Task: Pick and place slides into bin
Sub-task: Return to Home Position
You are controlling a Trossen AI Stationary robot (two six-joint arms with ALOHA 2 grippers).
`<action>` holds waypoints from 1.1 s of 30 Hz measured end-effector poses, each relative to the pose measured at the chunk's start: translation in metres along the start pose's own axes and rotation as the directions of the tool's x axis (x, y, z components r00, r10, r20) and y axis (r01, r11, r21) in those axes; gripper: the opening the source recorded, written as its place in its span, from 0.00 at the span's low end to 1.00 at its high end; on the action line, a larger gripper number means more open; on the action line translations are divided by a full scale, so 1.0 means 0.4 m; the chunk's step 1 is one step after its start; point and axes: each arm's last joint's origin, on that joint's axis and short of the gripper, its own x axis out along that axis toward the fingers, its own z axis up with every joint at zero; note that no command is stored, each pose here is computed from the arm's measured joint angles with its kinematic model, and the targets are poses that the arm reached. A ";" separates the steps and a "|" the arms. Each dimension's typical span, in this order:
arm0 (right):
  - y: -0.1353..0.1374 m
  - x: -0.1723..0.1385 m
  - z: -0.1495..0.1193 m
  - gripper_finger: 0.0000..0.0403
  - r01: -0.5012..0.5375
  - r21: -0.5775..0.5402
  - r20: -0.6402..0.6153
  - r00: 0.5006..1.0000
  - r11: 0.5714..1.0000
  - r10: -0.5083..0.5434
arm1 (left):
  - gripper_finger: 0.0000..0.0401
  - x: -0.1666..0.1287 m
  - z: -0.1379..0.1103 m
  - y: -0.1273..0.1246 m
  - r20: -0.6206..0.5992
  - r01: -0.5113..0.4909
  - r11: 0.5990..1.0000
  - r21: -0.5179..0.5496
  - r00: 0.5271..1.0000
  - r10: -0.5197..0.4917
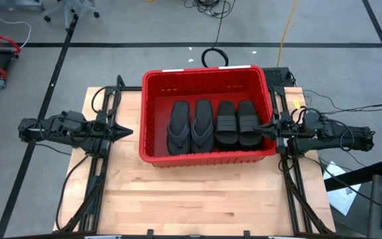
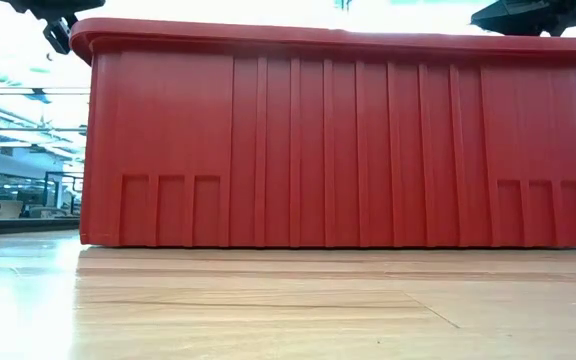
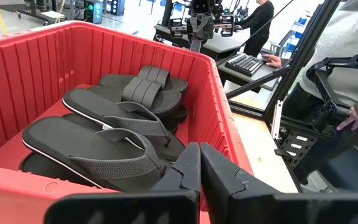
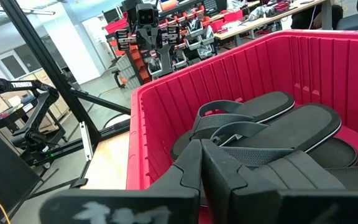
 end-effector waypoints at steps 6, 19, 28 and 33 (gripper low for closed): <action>0.000 0.000 0.000 0.00 0.000 0.000 0.000 1.000 1.000 0.000 | 0.02 0.000 0.000 0.000 0.000 0.000 1.000 0.000 1.000 0.000; 0.000 0.000 0.000 0.00 0.000 0.000 0.000 1.000 1.000 0.000 | 0.06 0.000 0.000 0.000 0.000 0.000 1.000 0.000 1.000 0.000; 0.000 0.000 0.000 0.00 0.000 0.000 0.000 1.000 1.000 0.000 | 0.00 0.000 0.000 0.000 0.000 0.000 1.000 0.000 1.000 0.000; 0.000 0.000 0.000 0.00 0.000 0.000 0.000 1.000 1.000 0.000 | 0.04 0.000 0.000 0.000 0.000 0.000 1.000 0.000 1.000 0.000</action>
